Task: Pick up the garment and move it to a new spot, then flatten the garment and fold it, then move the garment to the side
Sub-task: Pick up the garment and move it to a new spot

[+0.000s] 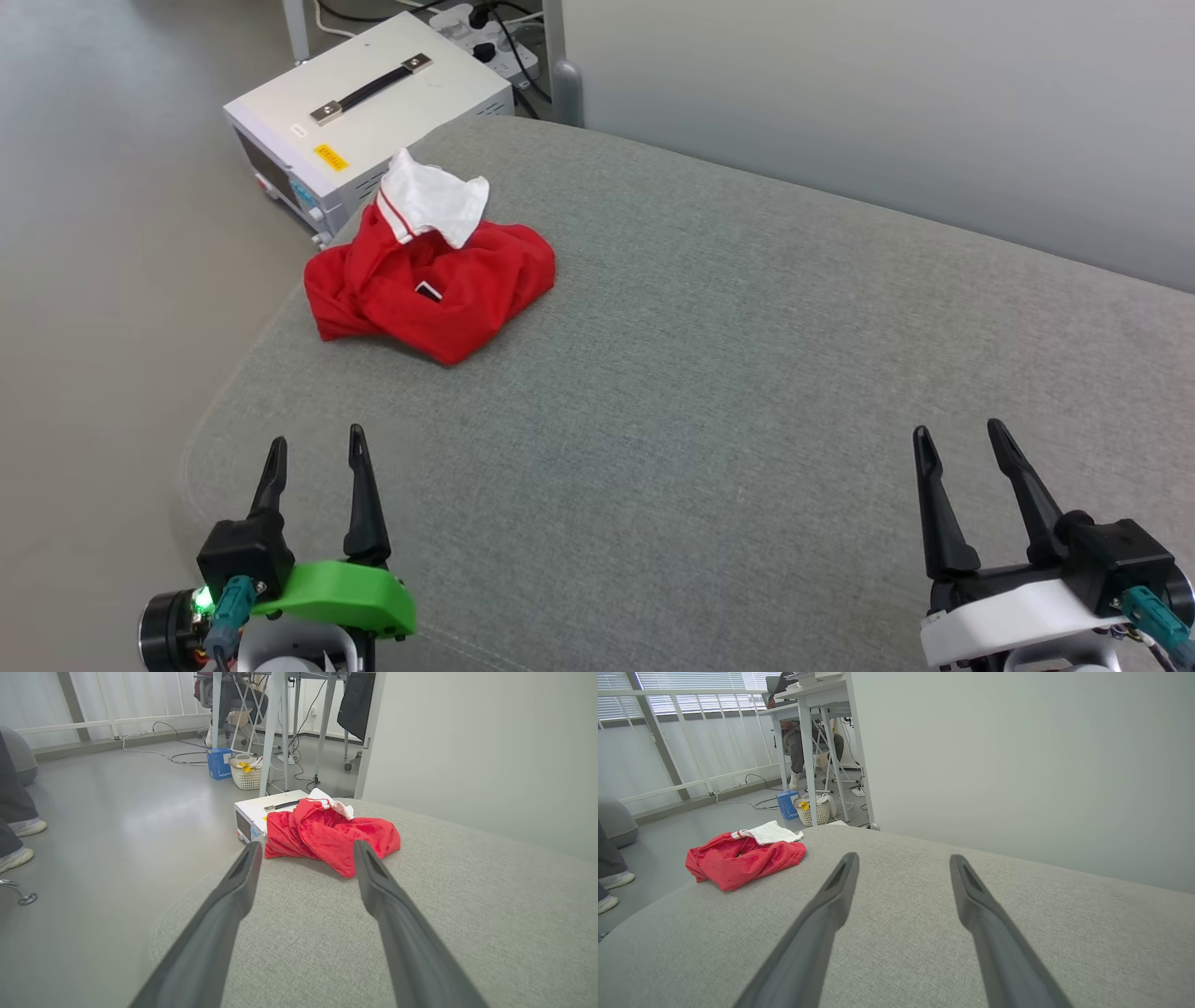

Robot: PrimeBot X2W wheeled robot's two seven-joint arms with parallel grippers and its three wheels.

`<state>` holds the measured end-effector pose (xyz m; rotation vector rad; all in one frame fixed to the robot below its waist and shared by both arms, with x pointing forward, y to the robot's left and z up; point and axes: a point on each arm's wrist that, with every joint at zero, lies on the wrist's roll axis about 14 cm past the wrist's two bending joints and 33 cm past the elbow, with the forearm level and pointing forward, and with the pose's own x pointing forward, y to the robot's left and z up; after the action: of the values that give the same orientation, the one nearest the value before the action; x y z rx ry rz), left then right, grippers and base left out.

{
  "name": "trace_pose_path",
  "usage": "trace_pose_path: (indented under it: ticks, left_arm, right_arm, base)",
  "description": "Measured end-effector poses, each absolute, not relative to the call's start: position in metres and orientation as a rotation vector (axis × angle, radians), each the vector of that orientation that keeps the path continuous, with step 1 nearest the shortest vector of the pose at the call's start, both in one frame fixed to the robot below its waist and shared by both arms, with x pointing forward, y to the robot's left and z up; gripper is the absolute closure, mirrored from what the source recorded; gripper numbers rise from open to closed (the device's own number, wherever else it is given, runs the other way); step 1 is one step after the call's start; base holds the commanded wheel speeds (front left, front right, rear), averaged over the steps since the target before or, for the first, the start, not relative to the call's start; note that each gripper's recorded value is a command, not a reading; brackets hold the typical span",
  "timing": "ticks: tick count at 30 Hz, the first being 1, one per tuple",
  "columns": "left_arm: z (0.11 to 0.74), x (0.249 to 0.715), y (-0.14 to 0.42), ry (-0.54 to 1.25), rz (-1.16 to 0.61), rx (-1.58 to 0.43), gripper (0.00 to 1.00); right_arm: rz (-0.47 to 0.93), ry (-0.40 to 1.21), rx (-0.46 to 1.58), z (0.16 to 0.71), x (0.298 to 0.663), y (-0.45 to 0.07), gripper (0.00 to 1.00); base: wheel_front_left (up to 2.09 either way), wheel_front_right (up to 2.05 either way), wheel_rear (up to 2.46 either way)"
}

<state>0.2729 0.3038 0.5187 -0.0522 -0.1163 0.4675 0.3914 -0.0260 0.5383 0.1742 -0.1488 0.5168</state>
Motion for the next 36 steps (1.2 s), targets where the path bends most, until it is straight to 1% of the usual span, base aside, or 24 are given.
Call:
trace_pose_path:
  ticks: [11,17,22,27,30,36]
  left_arm:
    - [0.512,0.247,0.328,-0.093,0.571,-0.049,0.00]
    - [0.523,0.253,0.345,-0.117,0.596,-0.024,0.00]
    - [0.558,0.278,0.369,-0.197,0.576,0.037,0.00]
    - [0.605,0.312,0.400,-0.312,0.572,0.068,0.00]
    - [0.621,0.339,0.407,-0.330,0.535,0.106,0.00]
    - [0.643,0.395,0.423,-0.345,0.482,0.119,0.00]
  right_arm:
    - [0.603,-0.133,0.184,0.534,0.393,0.004,0.00]
    - [0.607,-0.139,0.185,0.534,0.398,0.007,0.00]
    - [0.603,-0.147,0.163,0.531,0.406,0.007,0.00]
    - [0.592,-0.173,0.148,0.532,0.423,0.007,0.00]
    - [0.586,-0.180,0.141,0.529,0.431,0.006,0.00]
    - [0.576,-0.184,0.146,0.520,0.449,0.007,0.00]
  base:
    - [0.00,0.00,0.00]
    - [0.00,0.00,0.00]
    - [0.00,0.00,0.00]
    - [0.00,0.00,0.00]
    - [0.00,0.00,0.00]
    - [0.00,0.00,0.00]
